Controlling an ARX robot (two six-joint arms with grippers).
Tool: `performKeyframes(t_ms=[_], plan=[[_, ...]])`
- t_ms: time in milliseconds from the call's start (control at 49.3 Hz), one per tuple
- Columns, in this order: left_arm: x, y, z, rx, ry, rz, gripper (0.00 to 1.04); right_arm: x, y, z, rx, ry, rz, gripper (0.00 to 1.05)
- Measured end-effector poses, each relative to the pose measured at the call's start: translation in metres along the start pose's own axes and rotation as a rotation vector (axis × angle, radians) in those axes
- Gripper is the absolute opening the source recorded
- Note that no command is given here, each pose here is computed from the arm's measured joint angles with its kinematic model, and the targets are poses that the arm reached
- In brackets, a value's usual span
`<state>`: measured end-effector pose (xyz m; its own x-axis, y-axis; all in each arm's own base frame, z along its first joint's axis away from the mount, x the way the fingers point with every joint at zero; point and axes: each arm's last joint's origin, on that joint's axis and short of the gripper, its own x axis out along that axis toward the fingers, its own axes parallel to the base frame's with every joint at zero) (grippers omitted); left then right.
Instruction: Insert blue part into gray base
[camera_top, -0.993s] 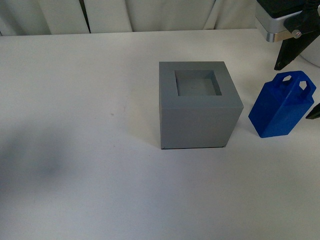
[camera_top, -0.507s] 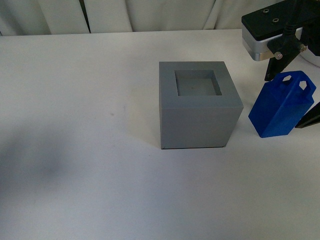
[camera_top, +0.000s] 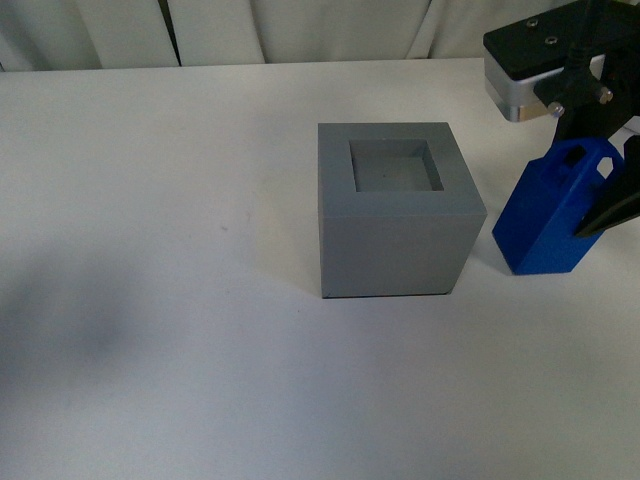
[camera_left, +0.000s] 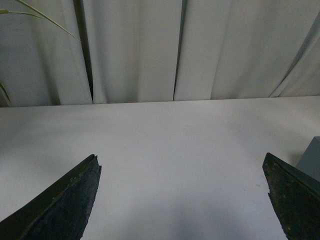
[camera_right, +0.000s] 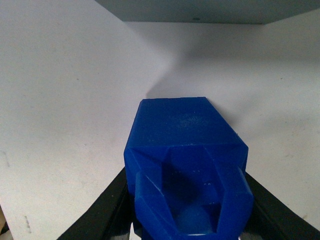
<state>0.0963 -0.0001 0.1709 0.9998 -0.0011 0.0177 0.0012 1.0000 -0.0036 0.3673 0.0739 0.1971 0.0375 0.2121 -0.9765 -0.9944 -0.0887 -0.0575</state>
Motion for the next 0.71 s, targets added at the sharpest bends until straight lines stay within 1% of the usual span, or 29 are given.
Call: performKeyframes(t_ms=[81,182,304,385,486,568,709], plan=[[0.0,0.0,0.0,0.0,0.0,0.0,0.99,-0.012,0.0,0.004,0.008,-0.034,0.0,0.46],[0.0,0.0,0.0,0.0,0.0,0.0,0.99,-0.027,0.0,0.01,-0.001,-0.054,-0.029,0.46],[0.0,0.0,0.0,0.0,0.0,0.0,0.99,-0.058,0.002,0.024,-0.026,-0.1,-0.071,0.46],[0.0,0.0,0.0,0.0,0.0,0.0,0.99,-0.07,0.004,0.032,-0.044,-0.108,-0.085,0.46],[0.0,0.0,0.0,0.0,0.0,0.0,0.99,-0.081,0.005,0.044,-0.067,-0.131,-0.098,0.46],[0.0,0.0,0.0,0.0,0.0,0.0,0.99,-0.089,0.006,0.058,-0.094,-0.15,-0.108,0.46],[0.0,0.0,0.0,0.0,0.0,0.0,0.99,-0.09,0.005,0.076,-0.125,-0.162,-0.111,0.46]])
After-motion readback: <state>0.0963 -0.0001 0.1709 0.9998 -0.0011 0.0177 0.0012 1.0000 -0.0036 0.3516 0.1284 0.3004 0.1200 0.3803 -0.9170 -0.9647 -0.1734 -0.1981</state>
